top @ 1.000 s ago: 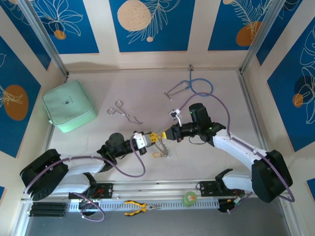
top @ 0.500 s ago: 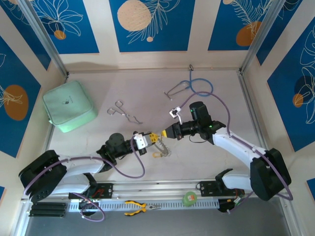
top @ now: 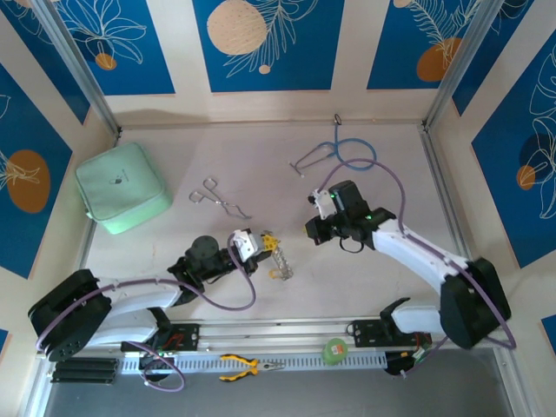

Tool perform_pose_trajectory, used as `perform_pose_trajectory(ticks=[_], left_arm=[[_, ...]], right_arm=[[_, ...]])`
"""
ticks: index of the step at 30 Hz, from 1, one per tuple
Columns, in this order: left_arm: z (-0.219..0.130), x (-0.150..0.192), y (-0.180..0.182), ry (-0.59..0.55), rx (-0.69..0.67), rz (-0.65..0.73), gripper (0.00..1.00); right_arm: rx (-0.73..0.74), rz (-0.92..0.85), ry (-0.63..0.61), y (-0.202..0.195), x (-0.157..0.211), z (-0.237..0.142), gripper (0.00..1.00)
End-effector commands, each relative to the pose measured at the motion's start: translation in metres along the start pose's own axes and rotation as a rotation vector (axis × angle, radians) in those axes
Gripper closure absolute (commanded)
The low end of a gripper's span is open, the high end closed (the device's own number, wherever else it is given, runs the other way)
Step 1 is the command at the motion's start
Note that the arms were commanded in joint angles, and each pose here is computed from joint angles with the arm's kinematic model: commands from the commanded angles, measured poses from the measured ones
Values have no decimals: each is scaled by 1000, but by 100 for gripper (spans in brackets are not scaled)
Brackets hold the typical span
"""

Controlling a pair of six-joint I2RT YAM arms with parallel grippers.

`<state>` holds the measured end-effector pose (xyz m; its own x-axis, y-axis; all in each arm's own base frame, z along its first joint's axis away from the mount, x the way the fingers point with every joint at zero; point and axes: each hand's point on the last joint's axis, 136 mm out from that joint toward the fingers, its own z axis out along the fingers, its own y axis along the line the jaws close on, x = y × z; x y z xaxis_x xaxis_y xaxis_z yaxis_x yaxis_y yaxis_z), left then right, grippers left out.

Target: Put the keys on the keyring

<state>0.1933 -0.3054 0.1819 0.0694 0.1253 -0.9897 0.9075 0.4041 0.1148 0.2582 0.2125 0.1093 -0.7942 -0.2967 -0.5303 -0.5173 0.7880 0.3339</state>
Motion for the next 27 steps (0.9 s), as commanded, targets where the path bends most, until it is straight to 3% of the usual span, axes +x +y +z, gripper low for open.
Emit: perform_pose_trajectory(ticks=[1,10,12,15,22,27], left_arm=[[-5,-13,2,-57,-21,-110,100],[-10,-9,2,-82,-28,-193,100],[-9,-10,2,-91,-27,-191,100],[-10,-11,2,-109,-20,-182,100],[-15,-22,-9,-205,42,-57,100],[-14,-26,-25,-249,131,57,100]], right_arm=[[106,3,152,-10,24,6,100],[61,32,349,-3,34,45,99],[46,28,330,-1,27,47,85],[-19,-36,216,11,7,39,72],[-326,-360,-199,68,-32,-15,71],[-456,-781,-400,105,1,-43,71]])
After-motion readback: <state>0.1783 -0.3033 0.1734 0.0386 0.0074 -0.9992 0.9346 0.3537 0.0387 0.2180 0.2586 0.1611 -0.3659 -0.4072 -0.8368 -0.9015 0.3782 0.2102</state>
